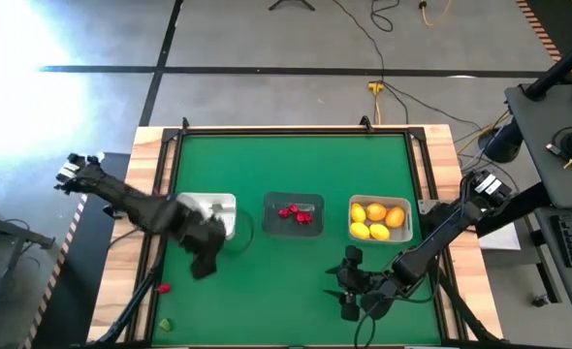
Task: Sort produce into baskets
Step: Put the green chili pepper into the white bin
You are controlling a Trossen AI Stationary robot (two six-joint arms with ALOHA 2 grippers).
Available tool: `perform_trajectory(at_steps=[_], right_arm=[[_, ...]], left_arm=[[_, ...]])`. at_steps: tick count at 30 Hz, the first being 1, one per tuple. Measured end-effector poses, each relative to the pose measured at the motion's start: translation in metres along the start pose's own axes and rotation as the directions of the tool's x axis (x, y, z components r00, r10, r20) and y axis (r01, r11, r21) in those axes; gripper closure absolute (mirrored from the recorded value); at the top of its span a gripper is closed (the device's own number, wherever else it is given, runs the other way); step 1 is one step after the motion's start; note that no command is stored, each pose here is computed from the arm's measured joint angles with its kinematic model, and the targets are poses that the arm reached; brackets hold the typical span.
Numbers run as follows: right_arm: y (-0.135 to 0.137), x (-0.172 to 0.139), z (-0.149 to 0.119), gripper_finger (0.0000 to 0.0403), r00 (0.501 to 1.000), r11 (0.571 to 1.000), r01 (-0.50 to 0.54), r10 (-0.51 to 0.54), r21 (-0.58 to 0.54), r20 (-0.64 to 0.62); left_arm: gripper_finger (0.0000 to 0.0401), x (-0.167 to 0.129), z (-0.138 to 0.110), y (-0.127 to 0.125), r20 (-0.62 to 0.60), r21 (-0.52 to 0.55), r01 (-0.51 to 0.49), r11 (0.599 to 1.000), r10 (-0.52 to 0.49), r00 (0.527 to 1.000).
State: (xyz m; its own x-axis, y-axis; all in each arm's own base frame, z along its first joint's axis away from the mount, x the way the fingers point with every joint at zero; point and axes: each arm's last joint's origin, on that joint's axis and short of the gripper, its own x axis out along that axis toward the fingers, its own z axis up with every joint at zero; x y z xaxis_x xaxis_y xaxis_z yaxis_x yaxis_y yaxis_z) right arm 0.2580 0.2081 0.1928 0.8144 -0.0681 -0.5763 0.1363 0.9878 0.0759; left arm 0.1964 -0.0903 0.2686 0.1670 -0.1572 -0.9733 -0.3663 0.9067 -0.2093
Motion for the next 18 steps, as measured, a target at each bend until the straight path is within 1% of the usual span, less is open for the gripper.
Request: perform_trajectory(at_steps=[2, 4, 6, 8, 10, 12, 14, 16, 18], right_arm=[[-0.001, 0.000, 0.001, 0.0170, 1.000, 1.000, 0.021, -0.021, 0.002, 0.018], [0.000, 0.000, 0.002, 0.0170, 0.998, 0.999, 0.034, -0.035, 0.012, 0.044], [0.001, 0.000, 0.004, 0.0170, 0.997, 0.999, 0.034, -0.035, 0.021, 0.065], [0.002, -0.001, 0.005, 0.0170, 0.997, 0.999, 0.023, -0.025, 0.029, 0.078], [0.003, -0.001, 0.006, 0.0170, 0.996, 0.999, 0.015, -0.018, 0.038, 0.088], [0.004, -0.001, 0.007, 0.0170, 0.995, 0.999, 0.006, -0.010, 0.045, 0.094], [0.006, -0.003, 0.006, 0.0170, 0.995, 0.998, -0.006, 0.000, 0.059, 0.099], [0.009, -0.005, 0.005, 0.0170, 0.995, 0.997, -0.019, 0.011, 0.080, 0.100], [0.013, -0.006, 0.001, 0.0170, 0.995, 0.995, -0.030, 0.021, 0.091, 0.099]], left_arm=[[0.0178, -0.008, -0.015, -0.026, -0.001, 0.035, 0.064, 0.997, -0.064, 0.998], [0.0177, -0.012, -0.033, -0.048, 0.011, 0.058, 0.065, 0.996, -0.066, 0.998], [0.0177, -0.010, -0.054, -0.067, 0.042, 0.081, 0.042, 0.996, -0.045, 0.998], [0.0177, -0.003, -0.077, -0.083, 0.050, 0.115, 0.005, 0.993, -0.011, 0.999], [0.0177, 0.008, -0.096, -0.097, 0.031, 0.184, -0.026, 0.983, 0.021, 0.999], [0.0177, 0.022, -0.117, -0.109, 0.007, 0.290, -0.070, 0.954, 0.071, 0.997], [0.0177, 0.037, -0.134, -0.119, -0.022, 0.373, -0.101, 0.922, 0.118, 0.993], [0.0178, 0.053, -0.146, -0.126, -0.089, 0.404, -0.126, 0.906, 0.176, 0.980], [0.0184, 0.070, -0.151, -0.131, -0.181, 0.408, -0.143, 0.902, 0.234, 0.955]])
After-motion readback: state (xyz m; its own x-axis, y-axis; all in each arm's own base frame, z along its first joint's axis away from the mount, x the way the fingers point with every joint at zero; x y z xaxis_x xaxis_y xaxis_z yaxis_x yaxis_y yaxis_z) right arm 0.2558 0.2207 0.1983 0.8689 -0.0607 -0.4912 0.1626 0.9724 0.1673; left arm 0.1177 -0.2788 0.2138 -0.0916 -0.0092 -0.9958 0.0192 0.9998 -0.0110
